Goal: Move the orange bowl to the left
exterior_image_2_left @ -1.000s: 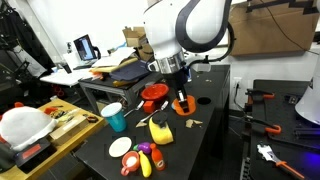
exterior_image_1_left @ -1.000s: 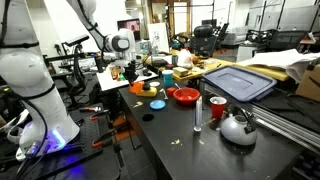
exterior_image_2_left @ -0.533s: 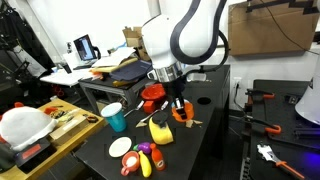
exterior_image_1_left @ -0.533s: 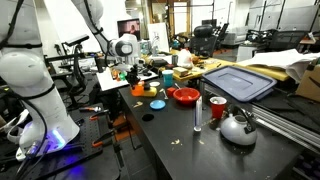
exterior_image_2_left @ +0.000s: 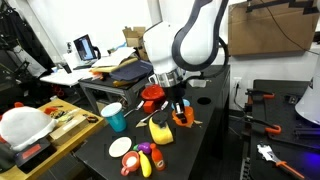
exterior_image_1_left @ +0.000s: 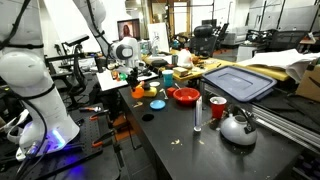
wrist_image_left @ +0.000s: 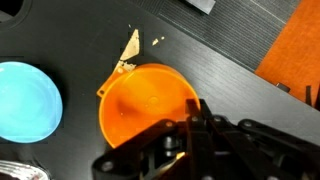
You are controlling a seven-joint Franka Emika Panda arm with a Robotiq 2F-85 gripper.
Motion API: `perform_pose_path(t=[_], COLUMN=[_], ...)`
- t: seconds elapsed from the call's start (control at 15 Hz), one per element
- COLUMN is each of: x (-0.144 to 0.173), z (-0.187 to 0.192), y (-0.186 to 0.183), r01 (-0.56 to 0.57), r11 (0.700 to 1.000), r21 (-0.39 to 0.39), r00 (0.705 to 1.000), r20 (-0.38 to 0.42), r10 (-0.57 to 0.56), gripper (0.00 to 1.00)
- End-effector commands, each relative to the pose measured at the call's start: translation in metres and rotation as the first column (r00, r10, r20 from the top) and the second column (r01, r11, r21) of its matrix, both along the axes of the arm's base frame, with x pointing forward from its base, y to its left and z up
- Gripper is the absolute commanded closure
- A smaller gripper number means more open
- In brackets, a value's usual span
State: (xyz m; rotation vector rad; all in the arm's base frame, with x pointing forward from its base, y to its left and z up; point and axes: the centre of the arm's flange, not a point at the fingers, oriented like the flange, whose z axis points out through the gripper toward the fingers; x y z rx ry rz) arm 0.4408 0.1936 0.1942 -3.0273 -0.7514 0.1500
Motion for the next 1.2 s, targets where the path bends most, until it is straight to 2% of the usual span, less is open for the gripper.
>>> perform_pose_path(t=[0.0,0.27,0.47,0.67,0.93,1.13], x=[-0.001,0.005,0.006,0.003,0.000,-0.001], z=[-0.011,-0.015,-0.014,-0.013,-0.014,-0.017], y=[0.002,-0.007,-0.014,-0.013,-0.004,0.000], r01=[0.088,0.242,0.396,0.503,0.601,0.643], r11=[0.996,0.969,0.915,0.860,0.795,0.761], r21=[-0.019,-0.052,-0.074,-0.084,-0.083,-0.091], r00=[0.996,0.969,0.917,0.863,0.798,0.766], r20=[0.033,0.072,0.094,0.098,0.103,0.094], r10=[-0.087,-0.238,-0.389,-0.495,-0.593,-0.636], gripper=[0.99,0.99,0.99,0.99,0.99,0.99])
